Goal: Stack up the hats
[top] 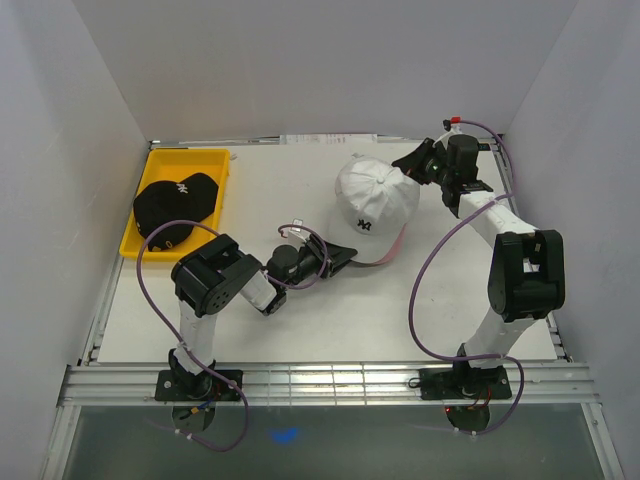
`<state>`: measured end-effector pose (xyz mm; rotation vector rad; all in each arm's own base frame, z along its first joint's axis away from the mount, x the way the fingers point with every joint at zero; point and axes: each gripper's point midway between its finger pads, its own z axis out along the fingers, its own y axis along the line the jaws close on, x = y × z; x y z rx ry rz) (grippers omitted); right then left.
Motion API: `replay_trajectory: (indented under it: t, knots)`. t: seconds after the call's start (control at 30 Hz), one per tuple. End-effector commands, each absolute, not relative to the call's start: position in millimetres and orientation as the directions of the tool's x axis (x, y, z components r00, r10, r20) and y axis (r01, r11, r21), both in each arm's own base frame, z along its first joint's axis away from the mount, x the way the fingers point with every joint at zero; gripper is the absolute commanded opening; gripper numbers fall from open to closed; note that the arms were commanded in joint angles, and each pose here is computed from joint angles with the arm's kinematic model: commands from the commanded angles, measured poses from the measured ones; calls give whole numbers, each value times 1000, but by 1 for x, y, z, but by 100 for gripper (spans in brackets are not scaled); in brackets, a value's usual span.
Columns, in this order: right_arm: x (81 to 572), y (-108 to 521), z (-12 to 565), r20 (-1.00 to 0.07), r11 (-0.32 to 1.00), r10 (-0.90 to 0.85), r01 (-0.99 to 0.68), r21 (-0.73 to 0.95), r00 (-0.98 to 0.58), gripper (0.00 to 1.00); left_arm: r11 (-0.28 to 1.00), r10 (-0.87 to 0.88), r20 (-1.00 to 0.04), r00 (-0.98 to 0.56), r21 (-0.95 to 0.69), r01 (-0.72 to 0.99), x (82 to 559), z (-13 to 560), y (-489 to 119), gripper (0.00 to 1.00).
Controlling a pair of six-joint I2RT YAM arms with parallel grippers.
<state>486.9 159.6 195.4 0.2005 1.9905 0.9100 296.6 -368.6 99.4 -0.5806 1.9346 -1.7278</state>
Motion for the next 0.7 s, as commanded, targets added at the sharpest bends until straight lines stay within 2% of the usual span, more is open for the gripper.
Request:
replay_trajectory:
  t: [0.0,0.07,0.13,0.4,0.6,0.67]
  knots:
    - [424,160,85,-453,778,365,0,628,-813,8,109,-623,-69,-779,-994,1,301,103,-370,17]
    - [424,159,85,-455,780,367,2,625,-812,8,115,-624,-61,-779,-993,-14,301,100,-369,12]
    - [425,158,83,-455,784,367,6,621,-811,8,132,-625,-44,-780,-990,-50,300,91,-369,0]
    - [430,150,75,-431,821,354,55,568,-830,8,203,-644,74,-761,-943,-264,292,46,-362,0]
    - [428,144,63,-400,845,341,91,527,-850,8,311,-652,121,-749,-858,-409,285,9,-359,0]
    - [426,143,59,-387,850,335,99,517,-859,8,313,-654,134,-744,-848,-428,286,5,-360,0]
